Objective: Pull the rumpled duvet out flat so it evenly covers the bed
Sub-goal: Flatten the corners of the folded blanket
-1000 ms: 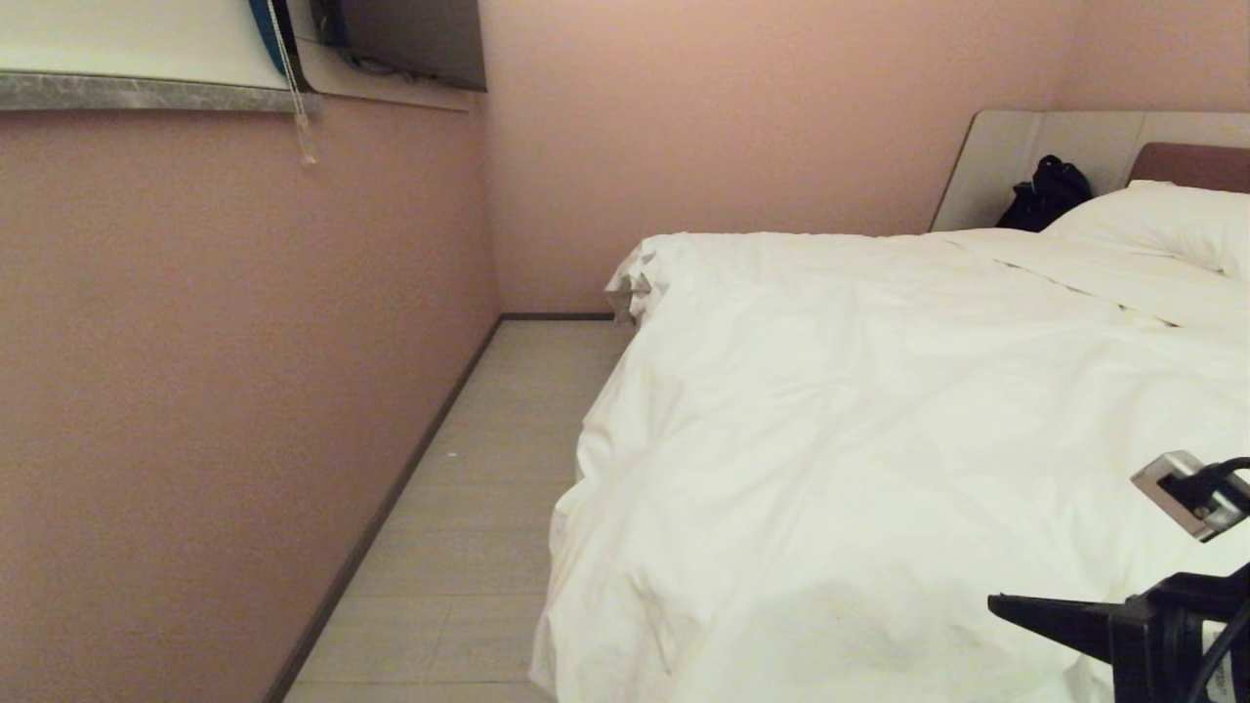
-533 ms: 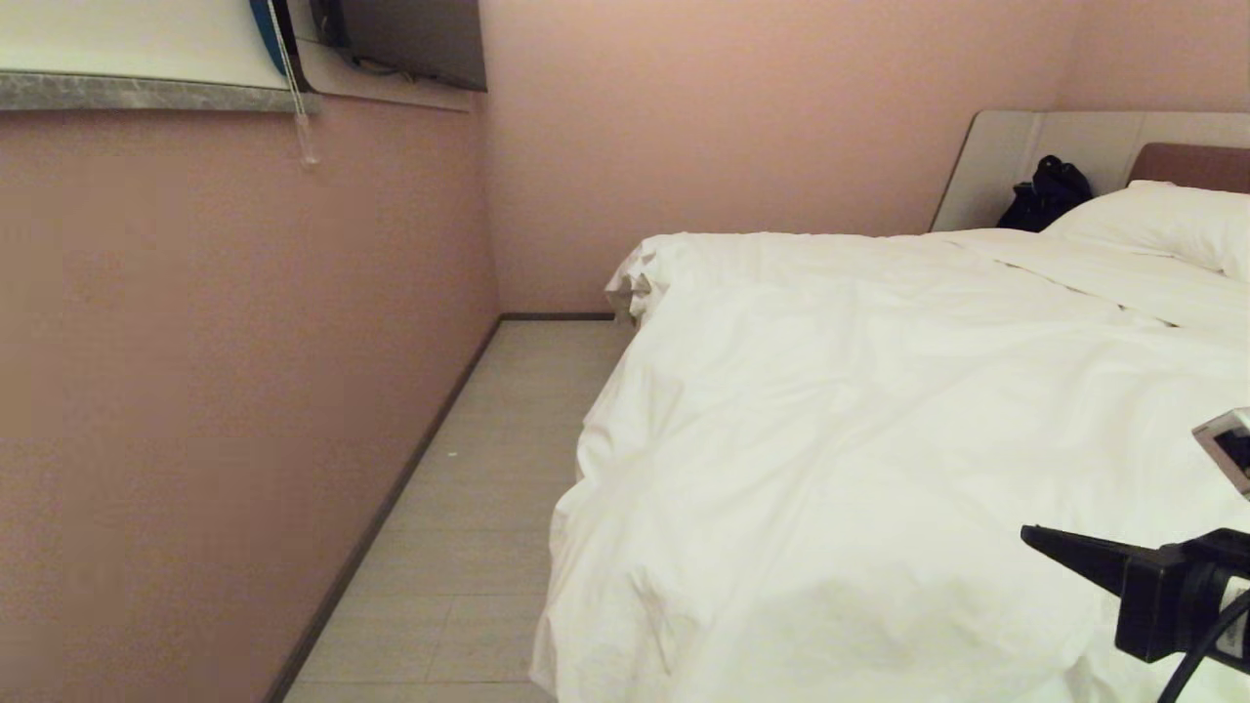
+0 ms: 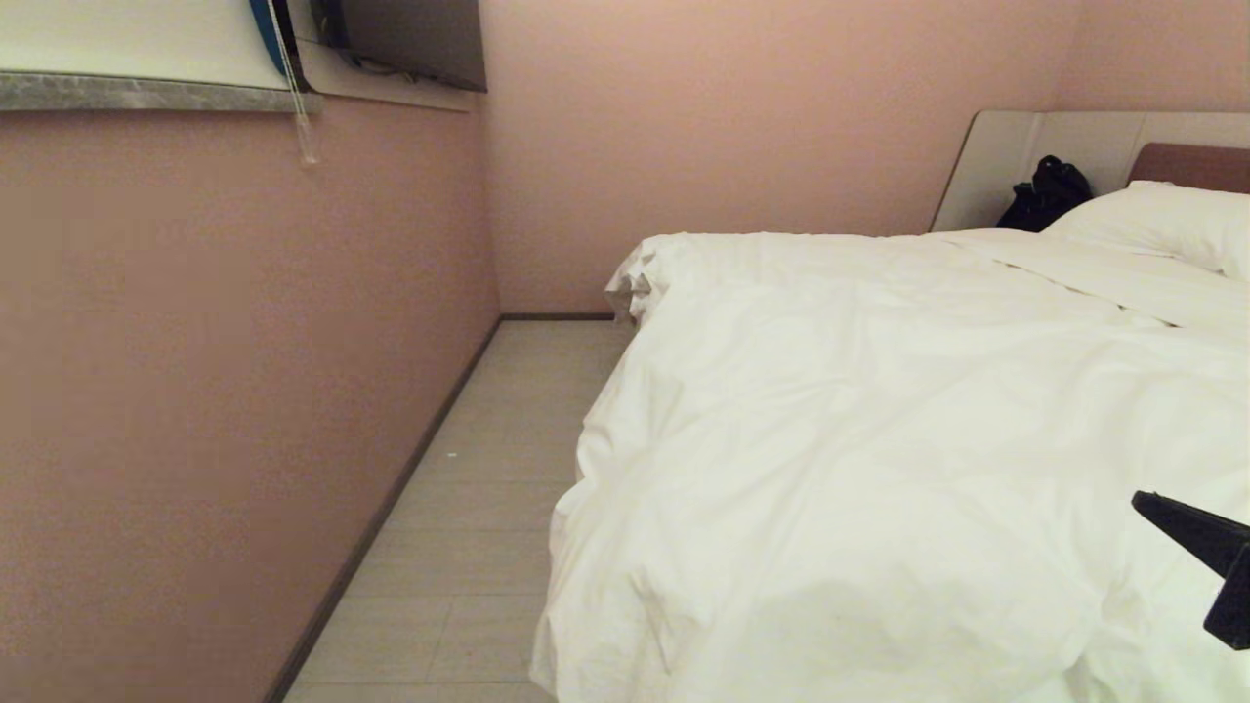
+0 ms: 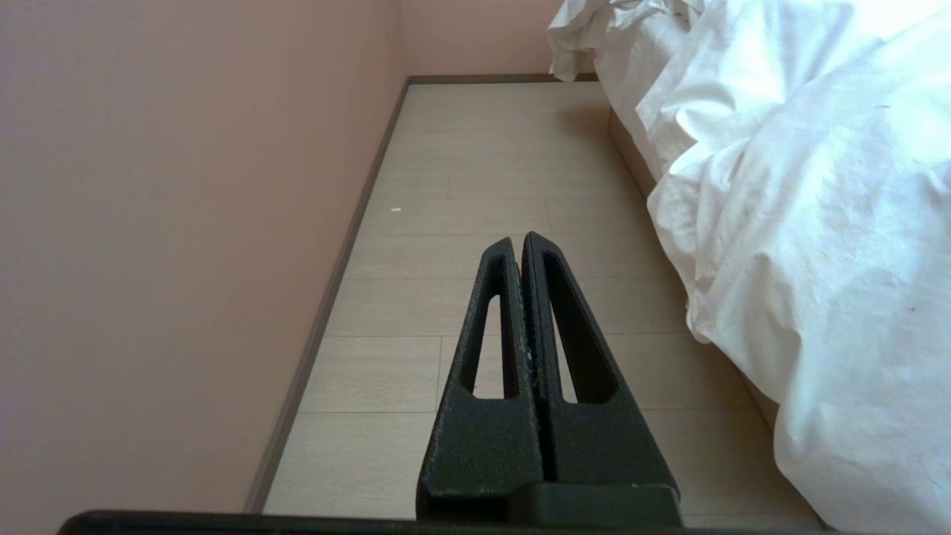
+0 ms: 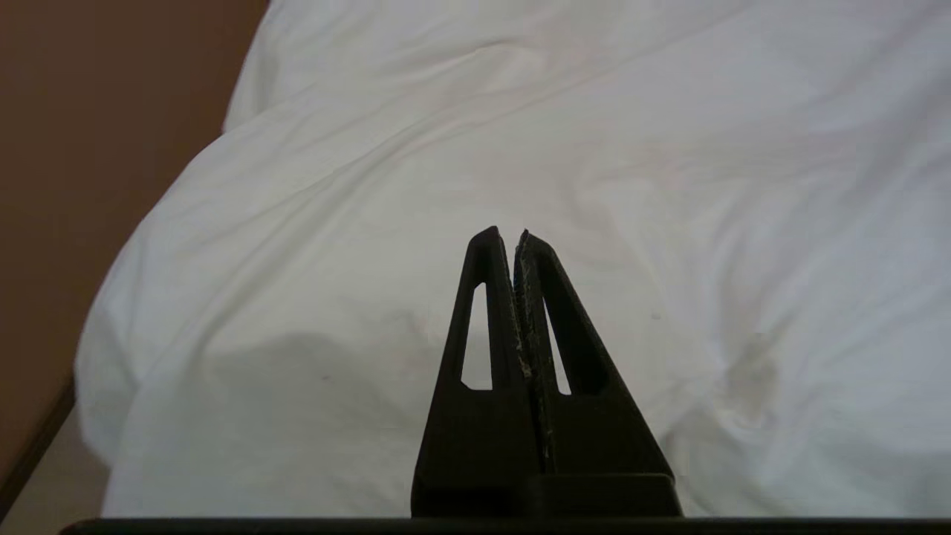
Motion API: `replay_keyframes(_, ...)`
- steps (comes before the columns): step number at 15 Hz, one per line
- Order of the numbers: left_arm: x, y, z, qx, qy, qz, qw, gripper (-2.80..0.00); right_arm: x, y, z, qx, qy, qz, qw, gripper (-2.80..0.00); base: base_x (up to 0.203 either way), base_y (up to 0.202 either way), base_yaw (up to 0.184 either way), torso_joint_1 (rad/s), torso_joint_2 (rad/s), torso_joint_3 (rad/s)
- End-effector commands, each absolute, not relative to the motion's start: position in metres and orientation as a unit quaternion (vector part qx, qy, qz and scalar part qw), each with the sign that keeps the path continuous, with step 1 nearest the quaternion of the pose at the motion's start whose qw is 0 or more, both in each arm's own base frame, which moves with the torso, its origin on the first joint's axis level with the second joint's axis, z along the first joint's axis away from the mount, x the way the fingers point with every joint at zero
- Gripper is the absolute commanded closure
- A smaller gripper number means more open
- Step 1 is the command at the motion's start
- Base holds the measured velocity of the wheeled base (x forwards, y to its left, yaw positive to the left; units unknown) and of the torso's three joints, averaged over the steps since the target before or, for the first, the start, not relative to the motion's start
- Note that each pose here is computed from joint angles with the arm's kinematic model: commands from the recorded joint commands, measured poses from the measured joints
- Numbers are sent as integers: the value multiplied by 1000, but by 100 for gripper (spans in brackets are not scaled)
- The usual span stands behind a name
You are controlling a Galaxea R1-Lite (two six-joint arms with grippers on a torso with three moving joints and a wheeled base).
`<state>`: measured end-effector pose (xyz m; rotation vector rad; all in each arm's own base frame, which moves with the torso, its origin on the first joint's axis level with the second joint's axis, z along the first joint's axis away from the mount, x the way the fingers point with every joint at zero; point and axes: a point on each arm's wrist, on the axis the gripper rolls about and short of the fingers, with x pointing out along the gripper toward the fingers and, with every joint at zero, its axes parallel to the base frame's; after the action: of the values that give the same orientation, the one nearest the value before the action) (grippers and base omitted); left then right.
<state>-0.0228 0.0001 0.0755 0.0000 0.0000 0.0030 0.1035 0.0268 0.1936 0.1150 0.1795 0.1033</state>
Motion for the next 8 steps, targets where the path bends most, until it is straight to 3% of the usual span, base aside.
replay_keyframes(1, -23, 0, 75, 0, 0, 2, 1000, 0, 89, 20, 194, 56, 59, -7, 997, 0, 0, 0, 0, 0, 0, 0)
replay_keyframes(8, -23, 0, 75, 0, 0, 2, 1000, 0, 49, 7, 178, 56, 8, -20, 998, 0, 0, 0, 0, 0, 0, 0)
